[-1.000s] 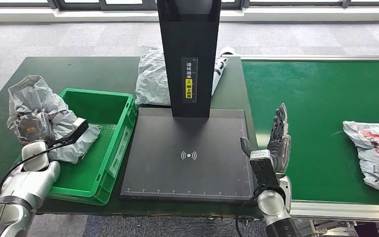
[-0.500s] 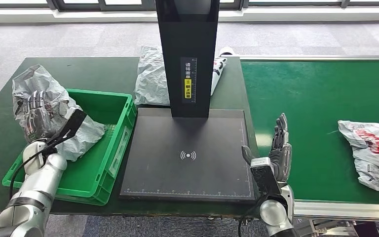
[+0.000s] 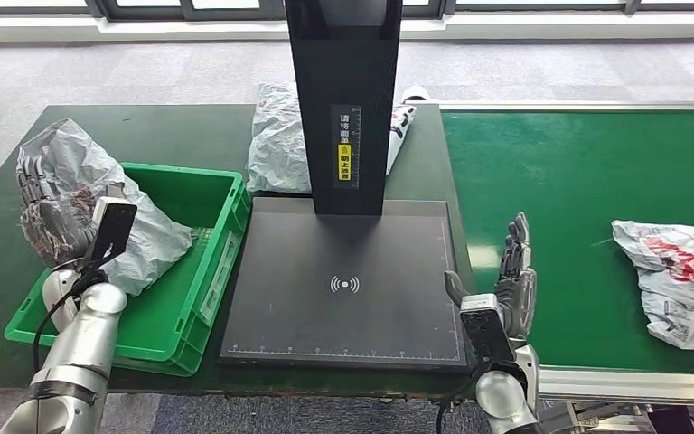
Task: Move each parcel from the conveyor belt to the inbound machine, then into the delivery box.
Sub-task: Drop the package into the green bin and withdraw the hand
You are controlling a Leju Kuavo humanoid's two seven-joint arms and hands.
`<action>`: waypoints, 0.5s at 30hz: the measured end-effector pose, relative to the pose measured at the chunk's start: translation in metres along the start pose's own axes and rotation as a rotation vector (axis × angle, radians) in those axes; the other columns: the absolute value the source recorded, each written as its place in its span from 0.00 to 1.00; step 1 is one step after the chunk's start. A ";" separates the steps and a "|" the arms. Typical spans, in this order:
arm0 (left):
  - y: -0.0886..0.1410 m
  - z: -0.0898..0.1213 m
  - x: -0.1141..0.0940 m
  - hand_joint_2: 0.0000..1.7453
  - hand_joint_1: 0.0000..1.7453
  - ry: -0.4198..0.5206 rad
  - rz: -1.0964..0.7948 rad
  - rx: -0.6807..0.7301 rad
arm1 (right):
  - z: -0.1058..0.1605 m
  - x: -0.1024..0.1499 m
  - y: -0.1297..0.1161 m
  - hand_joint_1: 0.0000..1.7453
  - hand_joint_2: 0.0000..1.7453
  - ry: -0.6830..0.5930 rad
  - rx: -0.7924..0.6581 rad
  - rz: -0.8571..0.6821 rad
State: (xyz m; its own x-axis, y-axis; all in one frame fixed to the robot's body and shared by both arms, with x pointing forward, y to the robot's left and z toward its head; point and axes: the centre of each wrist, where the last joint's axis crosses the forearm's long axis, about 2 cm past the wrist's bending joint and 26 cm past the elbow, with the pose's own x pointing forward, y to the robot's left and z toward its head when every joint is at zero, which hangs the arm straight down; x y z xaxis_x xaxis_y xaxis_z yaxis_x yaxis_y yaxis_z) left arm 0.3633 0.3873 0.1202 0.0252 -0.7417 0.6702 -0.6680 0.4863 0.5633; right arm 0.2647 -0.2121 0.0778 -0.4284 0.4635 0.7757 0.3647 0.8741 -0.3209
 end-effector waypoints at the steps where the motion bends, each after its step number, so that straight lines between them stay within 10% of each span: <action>1: 0.001 0.001 0.001 1.00 0.00 -0.019 0.012 0.015 | 0.000 0.000 0.000 0.00 1.00 -0.001 -0.003 -0.001; 6: -0.002 0.010 0.010 1.00 0.00 -0.022 0.168 0.043 | -0.003 -0.001 0.001 0.00 1.00 -0.001 -0.016 -0.005; 14: -0.046 0.044 0.065 1.00 0.00 -0.091 0.486 -0.374 | -0.020 -0.007 0.006 0.00 1.00 0.029 0.033 -0.053; 15: -0.051 0.049 0.073 1.00 0.00 -0.101 0.528 -0.410 | -0.023 -0.008 0.008 0.00 0.75 0.045 0.044 -0.074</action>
State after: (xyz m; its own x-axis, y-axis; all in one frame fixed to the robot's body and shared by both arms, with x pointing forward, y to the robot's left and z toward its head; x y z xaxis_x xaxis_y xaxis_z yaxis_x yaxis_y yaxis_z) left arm 0.3628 0.2855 0.1170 -0.3103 -0.3860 0.8687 -0.2350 0.9166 0.3234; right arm 0.2903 -0.2121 0.0813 -0.4149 0.3915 0.8213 0.2960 0.9117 -0.2850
